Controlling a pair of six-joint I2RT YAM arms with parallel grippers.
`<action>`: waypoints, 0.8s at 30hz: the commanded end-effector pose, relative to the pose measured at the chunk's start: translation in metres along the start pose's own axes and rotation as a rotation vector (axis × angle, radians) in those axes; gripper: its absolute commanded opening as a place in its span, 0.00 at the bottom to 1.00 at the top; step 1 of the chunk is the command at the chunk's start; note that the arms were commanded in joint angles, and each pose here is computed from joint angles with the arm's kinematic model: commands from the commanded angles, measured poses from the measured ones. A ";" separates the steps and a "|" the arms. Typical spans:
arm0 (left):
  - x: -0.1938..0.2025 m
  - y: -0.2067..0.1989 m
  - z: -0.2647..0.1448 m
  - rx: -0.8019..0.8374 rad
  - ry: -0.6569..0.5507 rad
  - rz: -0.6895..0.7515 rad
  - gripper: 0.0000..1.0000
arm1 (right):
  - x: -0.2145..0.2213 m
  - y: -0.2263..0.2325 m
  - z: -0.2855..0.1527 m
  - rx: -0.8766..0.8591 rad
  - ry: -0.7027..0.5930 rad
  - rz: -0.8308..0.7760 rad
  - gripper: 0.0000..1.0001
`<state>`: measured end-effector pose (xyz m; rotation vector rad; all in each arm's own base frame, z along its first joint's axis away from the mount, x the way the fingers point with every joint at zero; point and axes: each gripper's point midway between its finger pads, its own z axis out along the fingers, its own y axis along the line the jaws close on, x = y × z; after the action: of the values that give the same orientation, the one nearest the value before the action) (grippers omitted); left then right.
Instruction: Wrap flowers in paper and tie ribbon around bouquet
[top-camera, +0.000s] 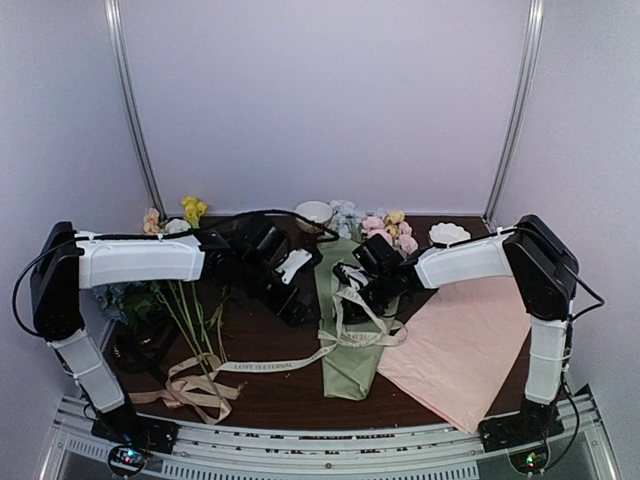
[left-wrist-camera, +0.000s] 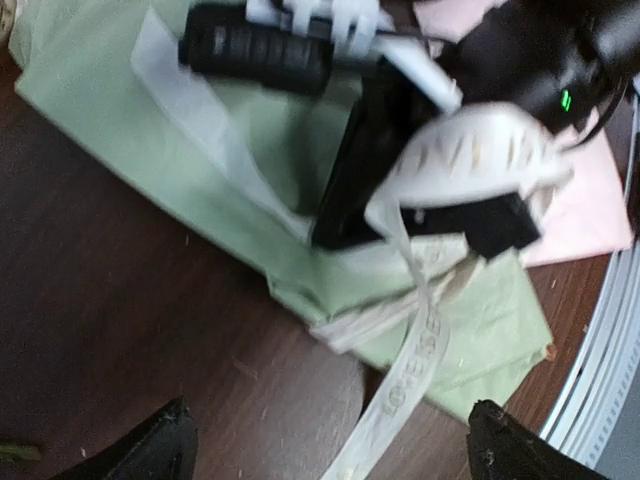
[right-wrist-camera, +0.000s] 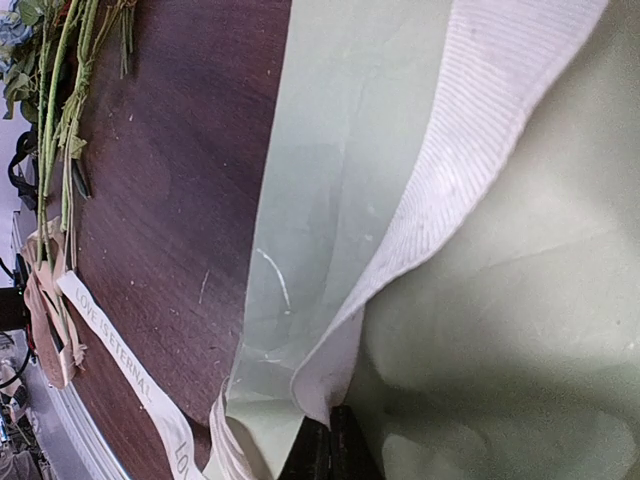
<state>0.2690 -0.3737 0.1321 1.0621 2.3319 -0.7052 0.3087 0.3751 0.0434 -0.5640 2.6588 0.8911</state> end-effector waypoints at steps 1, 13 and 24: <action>0.040 0.016 -0.035 -0.153 0.093 0.026 0.98 | 0.003 -0.005 -0.003 0.014 0.009 0.009 0.00; 0.204 0.068 -0.057 -0.475 0.612 -0.257 0.97 | 0.001 -0.003 -0.002 0.004 0.010 0.007 0.00; 0.214 0.064 -0.012 -0.330 0.624 -0.180 0.75 | 0.002 -0.003 -0.004 0.011 0.013 0.000 0.00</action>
<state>0.1857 -0.2030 0.0115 0.9724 3.0019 0.0405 0.3079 0.3745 0.0426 -0.5679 2.6625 0.8886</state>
